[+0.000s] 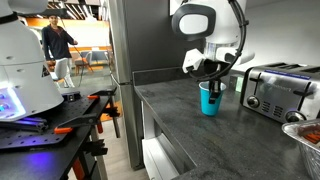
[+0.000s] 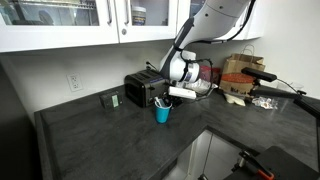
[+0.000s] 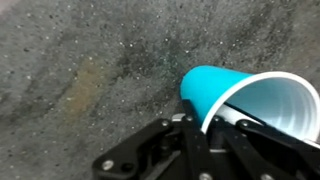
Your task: Move the blue cup to the right
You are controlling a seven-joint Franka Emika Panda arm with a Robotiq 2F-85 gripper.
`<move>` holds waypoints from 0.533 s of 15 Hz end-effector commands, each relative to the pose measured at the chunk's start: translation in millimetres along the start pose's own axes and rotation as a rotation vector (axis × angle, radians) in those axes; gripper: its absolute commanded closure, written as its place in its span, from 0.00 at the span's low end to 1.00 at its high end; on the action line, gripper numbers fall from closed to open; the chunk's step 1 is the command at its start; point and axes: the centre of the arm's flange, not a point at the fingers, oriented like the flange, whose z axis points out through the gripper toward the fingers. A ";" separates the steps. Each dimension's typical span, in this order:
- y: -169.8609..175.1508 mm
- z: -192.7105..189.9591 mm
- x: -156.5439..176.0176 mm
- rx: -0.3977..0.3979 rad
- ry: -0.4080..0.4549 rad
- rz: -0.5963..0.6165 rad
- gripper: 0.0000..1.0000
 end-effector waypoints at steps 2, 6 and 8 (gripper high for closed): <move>-4.8 -3.4 -2.5 -0.013 0.038 -0.016 0.52; -11.2 -11.5 -3.9 -0.020 0.066 -0.041 0.22; -14.9 -20.5 -5.7 -0.021 0.070 -0.049 0.07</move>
